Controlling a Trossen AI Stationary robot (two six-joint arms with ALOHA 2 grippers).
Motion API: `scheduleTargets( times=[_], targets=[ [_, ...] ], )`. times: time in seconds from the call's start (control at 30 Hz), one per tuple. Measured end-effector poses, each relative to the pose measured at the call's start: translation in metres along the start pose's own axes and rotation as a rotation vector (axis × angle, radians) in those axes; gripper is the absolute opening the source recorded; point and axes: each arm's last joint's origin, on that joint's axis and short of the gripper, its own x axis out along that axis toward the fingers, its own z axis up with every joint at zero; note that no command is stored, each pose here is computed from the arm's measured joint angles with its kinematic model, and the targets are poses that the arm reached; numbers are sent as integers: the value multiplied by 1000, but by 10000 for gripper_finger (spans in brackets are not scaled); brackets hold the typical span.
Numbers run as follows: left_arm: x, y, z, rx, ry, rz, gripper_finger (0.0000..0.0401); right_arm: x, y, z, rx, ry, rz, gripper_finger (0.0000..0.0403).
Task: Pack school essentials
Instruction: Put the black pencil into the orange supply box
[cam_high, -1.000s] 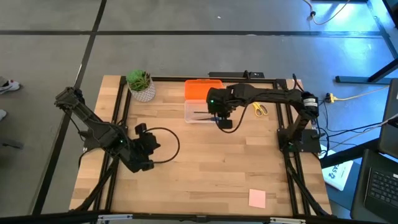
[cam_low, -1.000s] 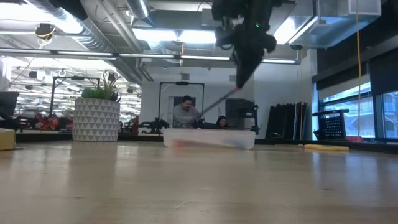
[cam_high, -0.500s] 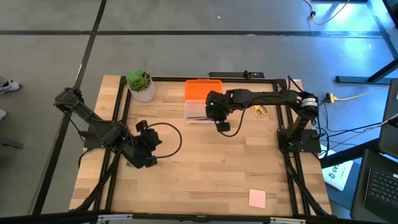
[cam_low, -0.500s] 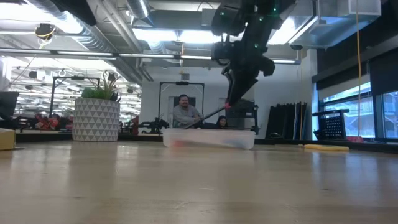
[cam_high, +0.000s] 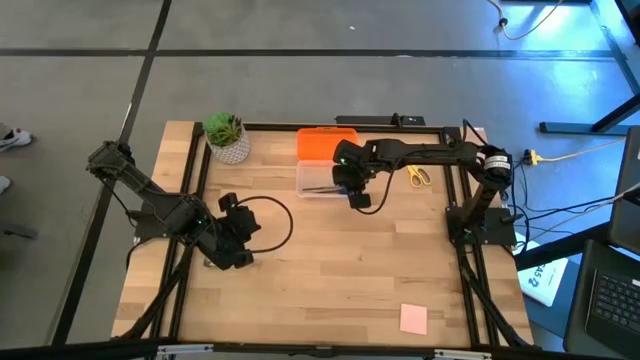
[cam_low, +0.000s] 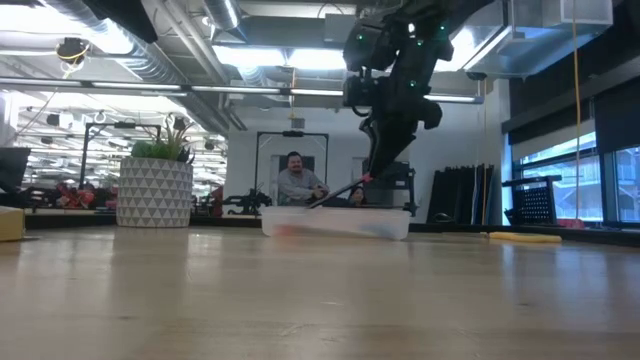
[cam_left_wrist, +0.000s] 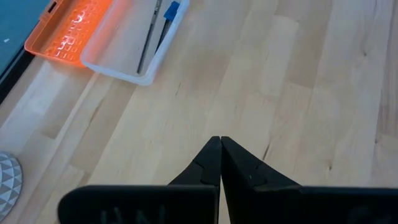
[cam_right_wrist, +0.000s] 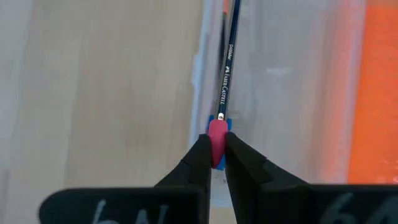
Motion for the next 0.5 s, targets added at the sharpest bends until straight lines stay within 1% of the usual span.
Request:
scheduleTargets(
  times=[0.07,0.33,0.5],
  targets=[
    [0,0,0,0,0,0,0,1,0,0,1,-3,22,35],
    [0,0,0,0,0,0,0,3,0,0,-46,-2,26,36],
    [0,0,0,0,0,0,0,3,-1,-1,-44,-1,26,55]
  ],
)
